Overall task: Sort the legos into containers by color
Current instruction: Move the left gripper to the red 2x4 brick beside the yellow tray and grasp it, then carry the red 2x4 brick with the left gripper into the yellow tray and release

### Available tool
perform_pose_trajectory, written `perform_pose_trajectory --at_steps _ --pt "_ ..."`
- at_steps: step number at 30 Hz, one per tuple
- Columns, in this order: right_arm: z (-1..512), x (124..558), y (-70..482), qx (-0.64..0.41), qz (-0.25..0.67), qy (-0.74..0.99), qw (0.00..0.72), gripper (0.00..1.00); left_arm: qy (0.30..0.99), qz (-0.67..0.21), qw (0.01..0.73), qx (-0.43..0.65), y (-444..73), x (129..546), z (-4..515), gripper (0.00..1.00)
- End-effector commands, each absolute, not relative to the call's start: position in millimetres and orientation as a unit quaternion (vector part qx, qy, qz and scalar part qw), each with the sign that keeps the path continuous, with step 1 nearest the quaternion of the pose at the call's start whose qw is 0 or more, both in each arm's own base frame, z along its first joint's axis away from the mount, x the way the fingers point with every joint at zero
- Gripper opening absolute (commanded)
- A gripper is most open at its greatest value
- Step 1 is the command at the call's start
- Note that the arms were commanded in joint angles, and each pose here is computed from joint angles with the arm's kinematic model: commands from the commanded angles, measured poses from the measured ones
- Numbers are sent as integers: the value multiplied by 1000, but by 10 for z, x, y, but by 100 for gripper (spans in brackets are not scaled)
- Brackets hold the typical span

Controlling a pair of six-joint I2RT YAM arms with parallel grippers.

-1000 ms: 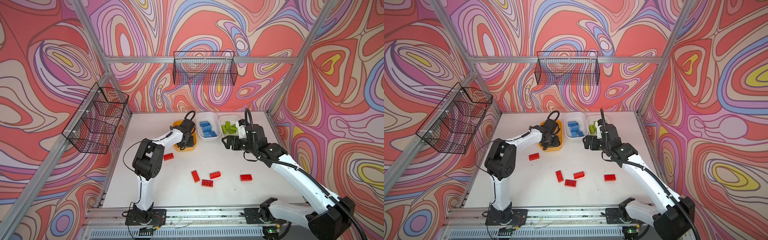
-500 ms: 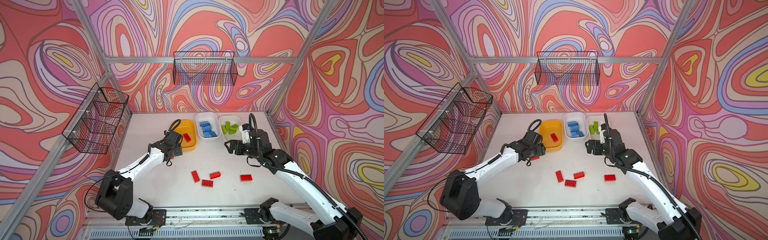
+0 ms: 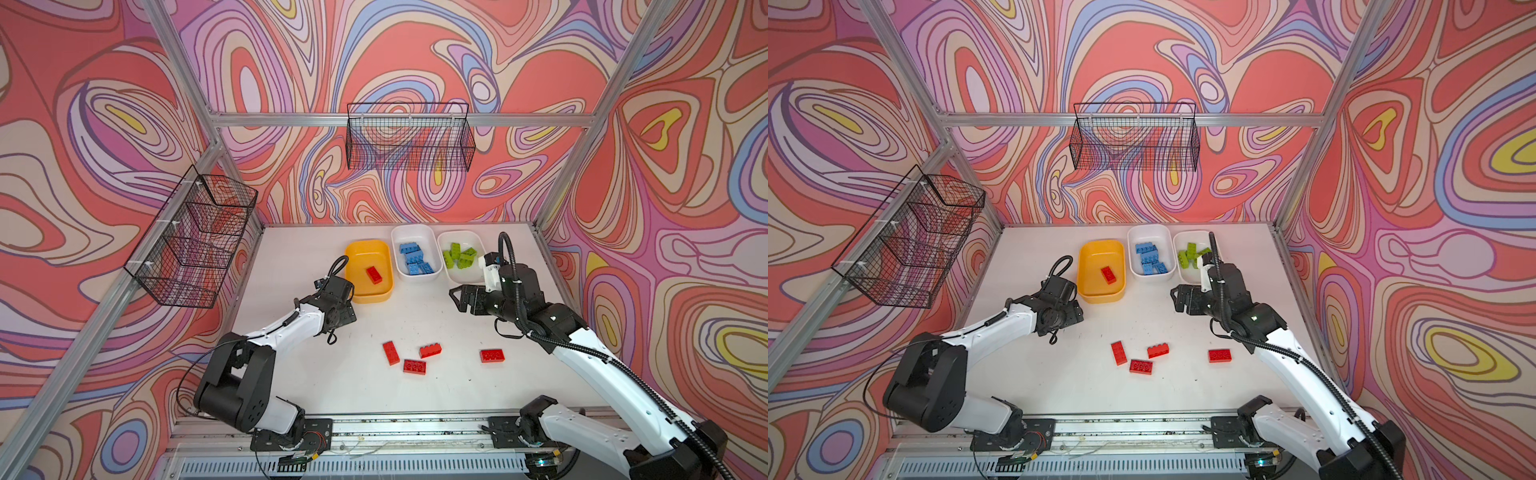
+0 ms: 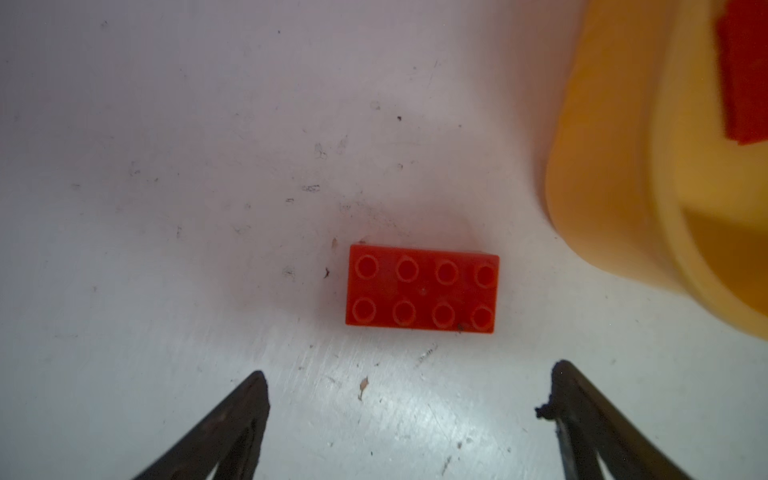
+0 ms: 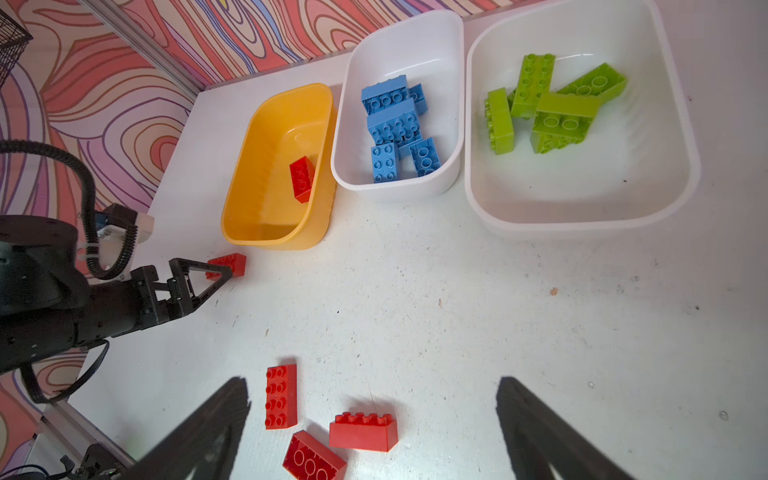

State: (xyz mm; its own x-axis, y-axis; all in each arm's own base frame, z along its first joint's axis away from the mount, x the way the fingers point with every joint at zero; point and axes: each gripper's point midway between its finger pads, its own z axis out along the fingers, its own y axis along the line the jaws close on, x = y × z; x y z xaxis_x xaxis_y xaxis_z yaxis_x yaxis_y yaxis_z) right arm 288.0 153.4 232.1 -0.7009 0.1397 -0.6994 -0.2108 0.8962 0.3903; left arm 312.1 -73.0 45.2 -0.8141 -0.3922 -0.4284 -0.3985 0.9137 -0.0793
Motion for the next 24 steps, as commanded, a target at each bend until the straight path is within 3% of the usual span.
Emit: perform_pose_trajectory --at_steps 1,8,12,24 --pt "2306 2869 1474 -15 213 895 392 98 947 -5 231 -222 -732 3302 464 91" --pt "2272 2927 1486 -14 208 897 390 98 948 -3 220 -229 -637 3457 387 86" --pt "2266 2962 1499 -14 206 897 390 98 953 2 205 -223 -632 3489 313 78" --pt "2225 3034 1540 -17 206 899 387 98 964 8 167 -208 -645 3354 175 65"
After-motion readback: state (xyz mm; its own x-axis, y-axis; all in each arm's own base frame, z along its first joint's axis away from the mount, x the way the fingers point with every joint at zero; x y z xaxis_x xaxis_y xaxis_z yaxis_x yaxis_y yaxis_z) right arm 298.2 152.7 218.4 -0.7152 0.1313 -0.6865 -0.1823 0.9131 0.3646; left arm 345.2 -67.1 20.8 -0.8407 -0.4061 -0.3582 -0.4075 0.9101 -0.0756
